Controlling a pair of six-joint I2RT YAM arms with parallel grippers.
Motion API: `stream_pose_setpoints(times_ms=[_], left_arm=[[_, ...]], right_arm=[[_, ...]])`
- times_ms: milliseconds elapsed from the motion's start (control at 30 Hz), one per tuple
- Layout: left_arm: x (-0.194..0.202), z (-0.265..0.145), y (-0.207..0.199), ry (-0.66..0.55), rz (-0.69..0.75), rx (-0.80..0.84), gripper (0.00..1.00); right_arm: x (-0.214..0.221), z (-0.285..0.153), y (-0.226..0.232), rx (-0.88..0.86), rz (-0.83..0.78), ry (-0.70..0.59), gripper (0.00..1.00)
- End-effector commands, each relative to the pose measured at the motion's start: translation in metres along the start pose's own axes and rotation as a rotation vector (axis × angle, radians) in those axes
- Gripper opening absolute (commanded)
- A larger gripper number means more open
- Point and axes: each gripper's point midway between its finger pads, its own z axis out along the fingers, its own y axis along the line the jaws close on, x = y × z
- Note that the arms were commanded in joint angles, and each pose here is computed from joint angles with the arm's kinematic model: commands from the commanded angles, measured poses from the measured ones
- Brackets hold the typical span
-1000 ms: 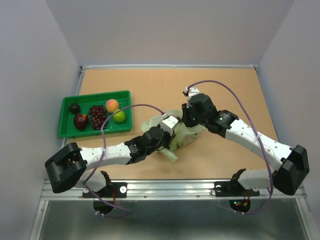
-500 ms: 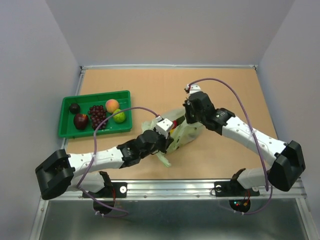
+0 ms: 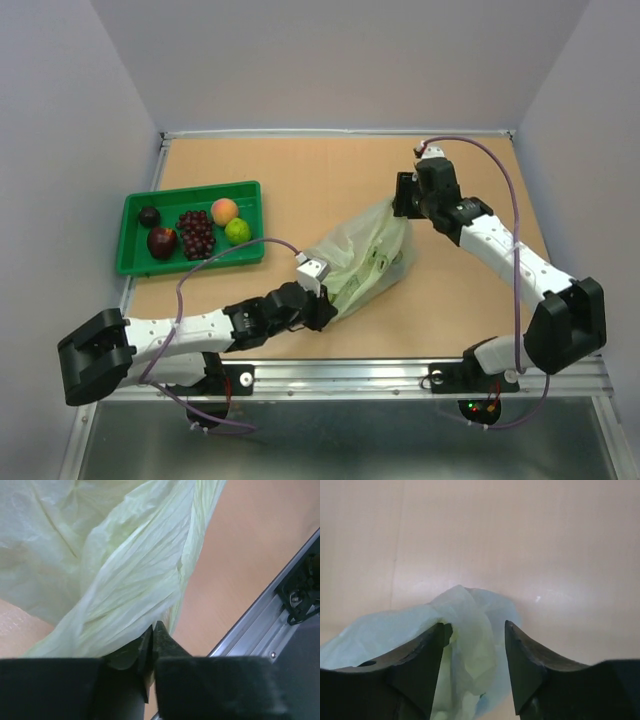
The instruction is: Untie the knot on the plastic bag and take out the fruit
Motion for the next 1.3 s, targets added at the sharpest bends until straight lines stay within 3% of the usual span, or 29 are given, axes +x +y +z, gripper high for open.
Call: stream_pose_setpoints(times_ms=[0,33,67,133,300,500,633,667,733,767,800,867,1067,1167,1267], left_arm=[[-0.045,-0.008,-0.031,-0.106,-0.026,0.061,0.33],[-0.052,-0.010,-0.036,-0.118,-0.023,0.072,0.50],[-0.058,-0.011,-0.040,-0.131,-0.020,0.082,0.57],[-0.078,-0.016,-0.050,-0.178,-0.030,0.095,0.67],[-0.109,-0.022,-0.049,-0.277,-0.088,0.040,0.69],[-0.099,-0.019,-0.009,-0.328,-0.194,-0.135,0.68],[-0.081,-0.017,0.026,-0.359,-0.333,-0.278,0.67],[-0.081,-0.019,0.038,-0.399,-0.407,-0.331,0.65],[-0.067,-0.019,0.063,-0.421,-0.479,-0.430,0.61],[-0.062,-0.021,0.072,-0.425,-0.462,-0.472,0.60],[-0.057,-0.021,0.091,-0.438,-0.501,-0.540,0.60],[-0.058,-0.023,0.112,-0.452,-0.534,-0.604,0.59],[-0.087,-0.035,0.135,-0.497,-0.546,-0.661,0.58],[-0.118,-0.044,0.118,-0.510,-0.460,-0.607,0.59],[-0.145,-0.042,0.073,-0.467,-0.373,-0.436,0.66]], right_arm=[[-0.048,-0.051,0.047,-0.237,-0.019,-0.170,0.70],[-0.050,-0.060,0.051,-0.262,-0.021,-0.180,0.75],[-0.048,-0.068,0.053,-0.281,-0.014,-0.181,0.83],[-0.048,-0.090,0.062,-0.333,-0.008,-0.204,0.88],[-0.003,-0.090,0.069,-0.360,0.007,-0.103,0.91],[0.061,-0.061,0.054,-0.284,0.058,0.042,0.88],[0.091,-0.050,0.019,-0.133,0.082,0.050,0.68],[0.100,-0.051,0.009,-0.103,0.091,0.044,0.47],[0.110,-0.051,-0.009,-0.030,0.098,0.030,0.18],[0.106,-0.053,-0.011,-0.022,0.110,0.010,0.18],[0.115,-0.053,-0.017,-0.001,0.125,0.017,0.06],[0.126,-0.051,-0.021,0.013,0.134,0.043,0.01],[0.158,-0.049,-0.034,0.061,0.218,0.084,0.00],[0.141,-0.058,-0.030,0.021,0.191,0.033,0.01],[0.118,-0.068,-0.023,-0.026,0.148,-0.028,0.01]])
